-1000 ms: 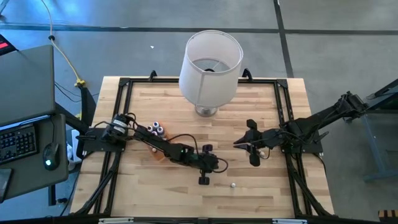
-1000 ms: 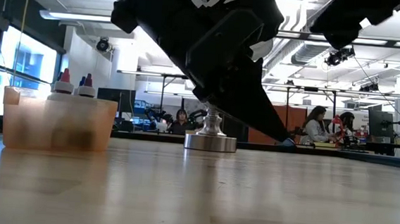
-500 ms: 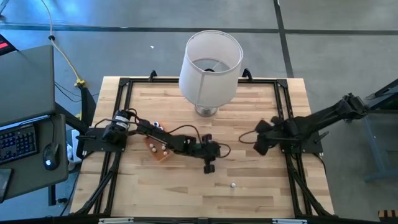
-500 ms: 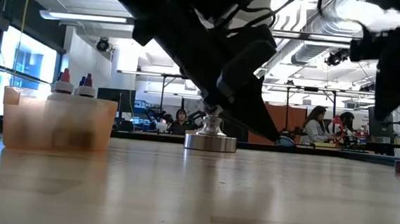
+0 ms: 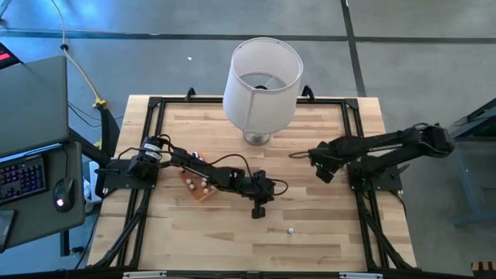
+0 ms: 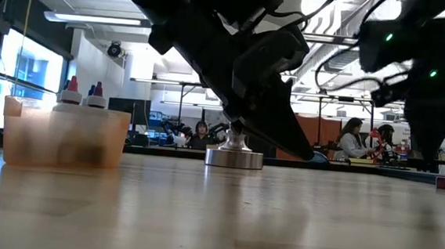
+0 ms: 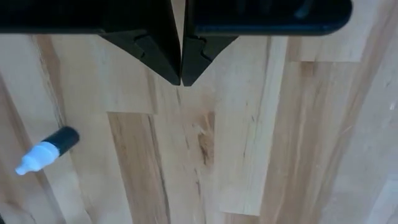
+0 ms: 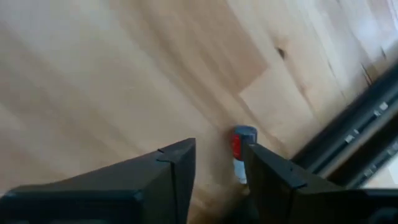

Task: Pick & Place food coloring
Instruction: Put the red food coloring bottle into the orange bin

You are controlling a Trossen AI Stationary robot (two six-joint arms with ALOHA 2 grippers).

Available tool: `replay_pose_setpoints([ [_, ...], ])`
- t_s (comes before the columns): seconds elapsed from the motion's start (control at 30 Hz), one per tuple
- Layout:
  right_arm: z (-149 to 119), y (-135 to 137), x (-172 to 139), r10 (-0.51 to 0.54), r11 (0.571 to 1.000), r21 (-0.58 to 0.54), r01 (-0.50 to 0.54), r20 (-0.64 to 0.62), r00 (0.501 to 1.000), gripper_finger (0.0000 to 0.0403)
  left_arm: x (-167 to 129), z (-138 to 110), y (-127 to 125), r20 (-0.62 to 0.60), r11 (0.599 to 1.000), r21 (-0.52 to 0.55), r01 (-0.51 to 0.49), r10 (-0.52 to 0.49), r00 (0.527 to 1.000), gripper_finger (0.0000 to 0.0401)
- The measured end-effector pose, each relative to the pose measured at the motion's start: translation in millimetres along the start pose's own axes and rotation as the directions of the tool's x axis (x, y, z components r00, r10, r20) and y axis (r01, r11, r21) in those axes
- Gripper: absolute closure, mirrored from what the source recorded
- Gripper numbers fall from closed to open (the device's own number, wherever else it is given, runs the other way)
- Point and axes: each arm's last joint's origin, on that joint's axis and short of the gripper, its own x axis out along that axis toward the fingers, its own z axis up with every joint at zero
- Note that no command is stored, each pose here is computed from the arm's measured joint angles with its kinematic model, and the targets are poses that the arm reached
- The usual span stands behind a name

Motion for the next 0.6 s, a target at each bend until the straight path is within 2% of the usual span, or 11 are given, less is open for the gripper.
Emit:
replay_pose_setpoints([
  [0.1, 7, -8, 9, -0.035, 0.998, 0.052, 0.039, -0.074, 0.997, 0.0252, 0, 0, 0, -0.004, 1.000, 0.000, 0.017, -0.017, 1.000, 0.0391],
  [0.2, 13, -17, 17, -0.011, 0.996, 0.087, 0.026, -0.175, 0.985, 0.0240, 0, 0, -1, -0.009, 0.999, 0.000, 0.040, -0.040, 0.999, 0.0391],
  [0.37, 24, -32, 31, 0.027, 0.988, 0.151, 0.016, -0.278, 0.960, 0.0237, 0, -1, -2, -0.019, 0.996, 0.020, 0.085, -0.084, 0.996, 0.0391],
  [0.6, 33, -53, 50, 0.040, 0.959, 0.273, 0.074, -0.389, 0.920, 0.0237, 0, -1, -3, -0.020, 0.995, 0.036, 0.092, -0.091, 0.996, 0.0391],
])
